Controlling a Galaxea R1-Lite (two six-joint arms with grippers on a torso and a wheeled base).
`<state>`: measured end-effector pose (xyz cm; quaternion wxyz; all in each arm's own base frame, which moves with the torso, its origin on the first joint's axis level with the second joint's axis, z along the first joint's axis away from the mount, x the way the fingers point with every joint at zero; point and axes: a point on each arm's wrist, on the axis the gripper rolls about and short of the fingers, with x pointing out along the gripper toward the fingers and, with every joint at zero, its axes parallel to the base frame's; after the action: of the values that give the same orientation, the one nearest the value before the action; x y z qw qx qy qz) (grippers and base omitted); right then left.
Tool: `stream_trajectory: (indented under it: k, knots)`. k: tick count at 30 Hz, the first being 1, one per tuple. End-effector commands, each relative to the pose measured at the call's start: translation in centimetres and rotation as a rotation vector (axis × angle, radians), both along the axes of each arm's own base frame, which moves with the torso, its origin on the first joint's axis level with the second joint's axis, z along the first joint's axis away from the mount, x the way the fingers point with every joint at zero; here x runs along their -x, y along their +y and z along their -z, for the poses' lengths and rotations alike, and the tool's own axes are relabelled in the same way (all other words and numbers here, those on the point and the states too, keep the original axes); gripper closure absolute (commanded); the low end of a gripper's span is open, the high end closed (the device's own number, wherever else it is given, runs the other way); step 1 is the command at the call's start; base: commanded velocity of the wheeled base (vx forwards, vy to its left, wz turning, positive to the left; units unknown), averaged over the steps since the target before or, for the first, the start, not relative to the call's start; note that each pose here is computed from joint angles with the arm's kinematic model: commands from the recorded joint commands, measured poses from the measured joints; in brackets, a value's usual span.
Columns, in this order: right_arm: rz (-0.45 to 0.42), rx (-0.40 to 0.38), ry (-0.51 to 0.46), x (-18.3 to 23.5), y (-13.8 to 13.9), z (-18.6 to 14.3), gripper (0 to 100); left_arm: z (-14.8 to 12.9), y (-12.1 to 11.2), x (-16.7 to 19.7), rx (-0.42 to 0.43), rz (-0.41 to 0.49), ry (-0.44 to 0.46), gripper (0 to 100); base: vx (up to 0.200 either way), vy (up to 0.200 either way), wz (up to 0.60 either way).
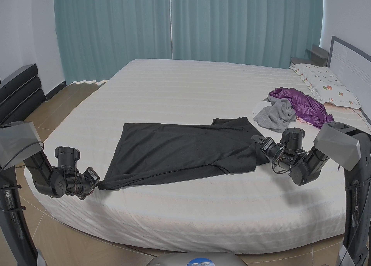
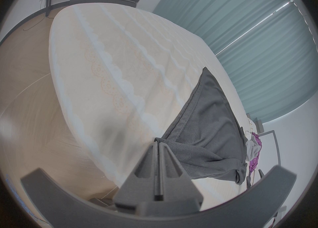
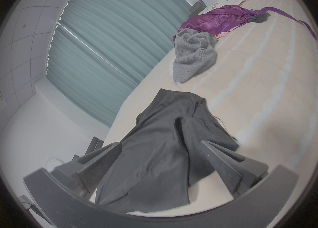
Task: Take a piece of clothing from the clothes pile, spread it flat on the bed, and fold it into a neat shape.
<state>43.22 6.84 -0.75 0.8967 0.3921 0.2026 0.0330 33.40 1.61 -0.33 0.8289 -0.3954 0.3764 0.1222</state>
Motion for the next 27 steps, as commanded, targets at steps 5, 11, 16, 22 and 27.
stream_trajectory:
  k: [5,11,16,22,27]
  knots:
    - [-0.082,0.014,0.052,4.4,-0.8,-2.2,0,0.1,0.0,0.0,0.001,-0.001,0.003,100,0.0,0.0,0.0]
    - [-0.138,0.063,0.111,5.9,-0.5,-0.6,0,0.1,0.0,0.0,0.001,0.0,0.002,100,0.0,0.0,0.0]
    - [-0.157,0.067,0.134,6.0,0.1,0.1,0,0.1,0.0,0.0,0.001,0.0,0.003,100,0.0,0.0,0.0]
    - [-0.182,0.073,0.158,6.0,1.2,1.3,0,0.1,0.0,0.0,0.001,0.0,0.003,100,0.0,0.0,0.0]
    - [-0.181,0.077,0.161,5.4,1.6,2.1,0,0.2,0.0,0.2,0.0,0.001,0.008,100,0.0,0.0,0.0]
